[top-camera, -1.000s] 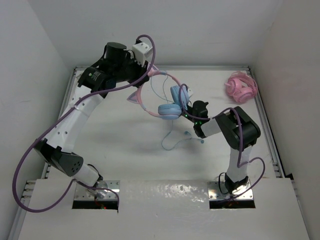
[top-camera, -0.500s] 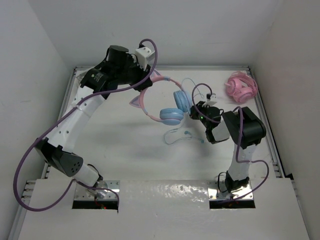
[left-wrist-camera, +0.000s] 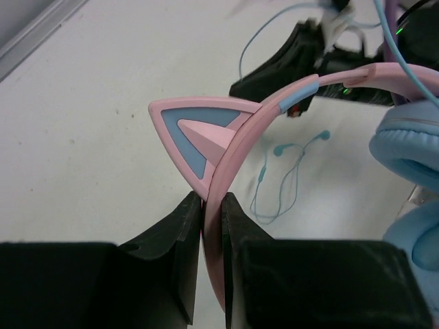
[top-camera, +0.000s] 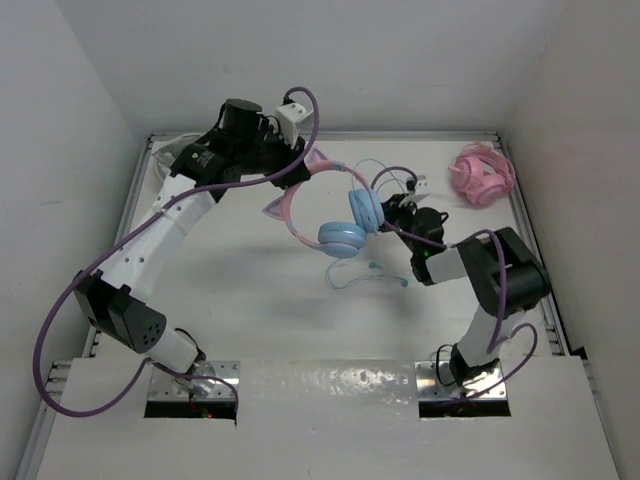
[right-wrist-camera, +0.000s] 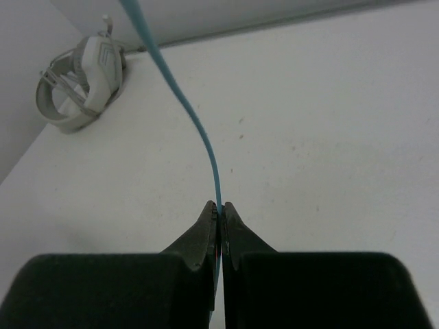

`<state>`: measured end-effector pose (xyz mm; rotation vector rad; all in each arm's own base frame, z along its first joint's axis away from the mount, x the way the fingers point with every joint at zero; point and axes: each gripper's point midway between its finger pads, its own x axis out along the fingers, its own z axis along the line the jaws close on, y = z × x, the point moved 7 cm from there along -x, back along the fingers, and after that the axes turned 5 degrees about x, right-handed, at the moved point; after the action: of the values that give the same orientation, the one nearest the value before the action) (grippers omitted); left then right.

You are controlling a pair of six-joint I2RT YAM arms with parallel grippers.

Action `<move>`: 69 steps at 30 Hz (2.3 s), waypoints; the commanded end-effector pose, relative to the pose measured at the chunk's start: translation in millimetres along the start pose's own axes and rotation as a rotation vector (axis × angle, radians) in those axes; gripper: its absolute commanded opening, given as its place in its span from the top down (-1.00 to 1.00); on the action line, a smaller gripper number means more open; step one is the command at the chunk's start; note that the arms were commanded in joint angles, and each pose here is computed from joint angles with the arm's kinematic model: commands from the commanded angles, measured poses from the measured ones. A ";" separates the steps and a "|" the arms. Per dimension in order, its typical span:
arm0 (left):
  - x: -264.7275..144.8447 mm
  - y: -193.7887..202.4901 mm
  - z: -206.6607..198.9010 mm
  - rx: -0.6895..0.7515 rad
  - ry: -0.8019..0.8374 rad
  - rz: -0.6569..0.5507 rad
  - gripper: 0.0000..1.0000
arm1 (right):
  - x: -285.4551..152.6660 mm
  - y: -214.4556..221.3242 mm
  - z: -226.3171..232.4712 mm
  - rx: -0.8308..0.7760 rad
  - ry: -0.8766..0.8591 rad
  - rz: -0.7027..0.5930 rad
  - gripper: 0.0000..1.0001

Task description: Wrap the headphones

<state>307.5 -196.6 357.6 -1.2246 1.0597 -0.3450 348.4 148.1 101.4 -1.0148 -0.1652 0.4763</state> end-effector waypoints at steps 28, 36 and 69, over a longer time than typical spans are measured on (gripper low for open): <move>-20.3 -1.0 -10.3 0.044 0.088 -0.119 1.00 | 25.6 -60.4 -15.5 -0.144 0.059 0.152 1.00; -30.6 -4.4 3.0 0.005 0.075 -0.151 1.00 | 2.6 -51.9 -39.9 0.004 0.110 0.053 1.00; -42.6 6.5 68.2 -0.344 0.015 -0.285 1.00 | 2.5 19.4 -10.6 0.021 0.048 0.209 1.00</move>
<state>334.5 -132.0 337.3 -1.5982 1.0559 -0.2842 341.0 142.0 67.2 -1.0098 0.0493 0.6661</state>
